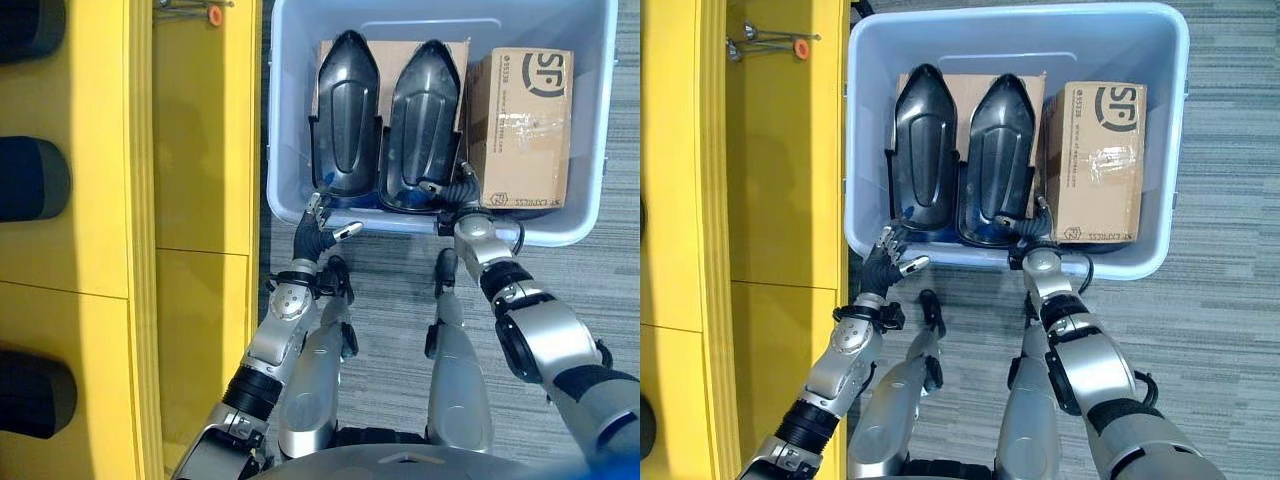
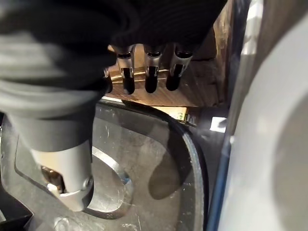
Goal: Move parts from the plastic box to the shelf.
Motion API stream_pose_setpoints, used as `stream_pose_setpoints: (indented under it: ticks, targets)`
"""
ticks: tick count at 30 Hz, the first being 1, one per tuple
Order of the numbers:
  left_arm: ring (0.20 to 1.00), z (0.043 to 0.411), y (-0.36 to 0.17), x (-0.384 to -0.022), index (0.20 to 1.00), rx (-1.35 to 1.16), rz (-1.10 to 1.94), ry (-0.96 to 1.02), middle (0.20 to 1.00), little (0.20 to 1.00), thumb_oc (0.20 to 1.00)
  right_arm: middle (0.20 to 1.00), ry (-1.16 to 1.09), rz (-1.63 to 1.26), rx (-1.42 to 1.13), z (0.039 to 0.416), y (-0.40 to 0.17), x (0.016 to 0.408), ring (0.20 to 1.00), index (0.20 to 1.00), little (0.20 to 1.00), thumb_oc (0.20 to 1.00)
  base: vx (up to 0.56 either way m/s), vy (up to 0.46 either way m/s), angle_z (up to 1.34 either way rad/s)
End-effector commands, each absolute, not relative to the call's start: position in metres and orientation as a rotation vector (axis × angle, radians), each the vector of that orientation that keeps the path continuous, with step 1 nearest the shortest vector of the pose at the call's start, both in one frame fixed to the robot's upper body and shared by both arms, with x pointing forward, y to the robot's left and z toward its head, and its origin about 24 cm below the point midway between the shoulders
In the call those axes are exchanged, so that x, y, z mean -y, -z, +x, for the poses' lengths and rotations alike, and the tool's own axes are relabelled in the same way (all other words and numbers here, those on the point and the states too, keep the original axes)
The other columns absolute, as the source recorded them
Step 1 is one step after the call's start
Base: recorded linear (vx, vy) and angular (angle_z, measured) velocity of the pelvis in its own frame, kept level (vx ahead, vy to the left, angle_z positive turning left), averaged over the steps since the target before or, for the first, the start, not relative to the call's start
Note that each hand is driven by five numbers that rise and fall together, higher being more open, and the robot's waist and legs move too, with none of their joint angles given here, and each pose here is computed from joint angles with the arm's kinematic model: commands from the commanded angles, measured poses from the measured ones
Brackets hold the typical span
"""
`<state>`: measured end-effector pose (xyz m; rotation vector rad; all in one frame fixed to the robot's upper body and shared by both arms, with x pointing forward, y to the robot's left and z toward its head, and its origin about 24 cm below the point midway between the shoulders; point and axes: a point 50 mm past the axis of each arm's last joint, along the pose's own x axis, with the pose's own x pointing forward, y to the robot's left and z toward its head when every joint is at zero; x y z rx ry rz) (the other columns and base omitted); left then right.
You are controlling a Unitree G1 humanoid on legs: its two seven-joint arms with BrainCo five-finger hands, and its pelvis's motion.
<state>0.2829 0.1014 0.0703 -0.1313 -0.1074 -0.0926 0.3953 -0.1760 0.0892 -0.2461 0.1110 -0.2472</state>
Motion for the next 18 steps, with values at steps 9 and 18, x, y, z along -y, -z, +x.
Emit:
stream_pose_setpoints:
  ticks: [9, 18]
  targets:
    - [1.0, 0.27, -0.103, -0.086, 1.0, 0.27, -0.174, 0.176, 1.0, 1.0, 1.0, 1.0, 0.533, -0.405, -0.086, 0.398, -0.133, 0.254, 1.0, 1.0, 1.0, 1.0, 0.0, 0.006, -0.01]
    - [1.0, 0.27, -0.107, -0.091, 1.0, 0.295, -0.185, 0.156, 1.0, 1.0, 1.0, 0.2, 0.508, -0.438, -0.103, 0.397, -0.129, 0.255, 0.2, 0.2, 0.2, 0.2, 0.0, 0.01, 0.02]
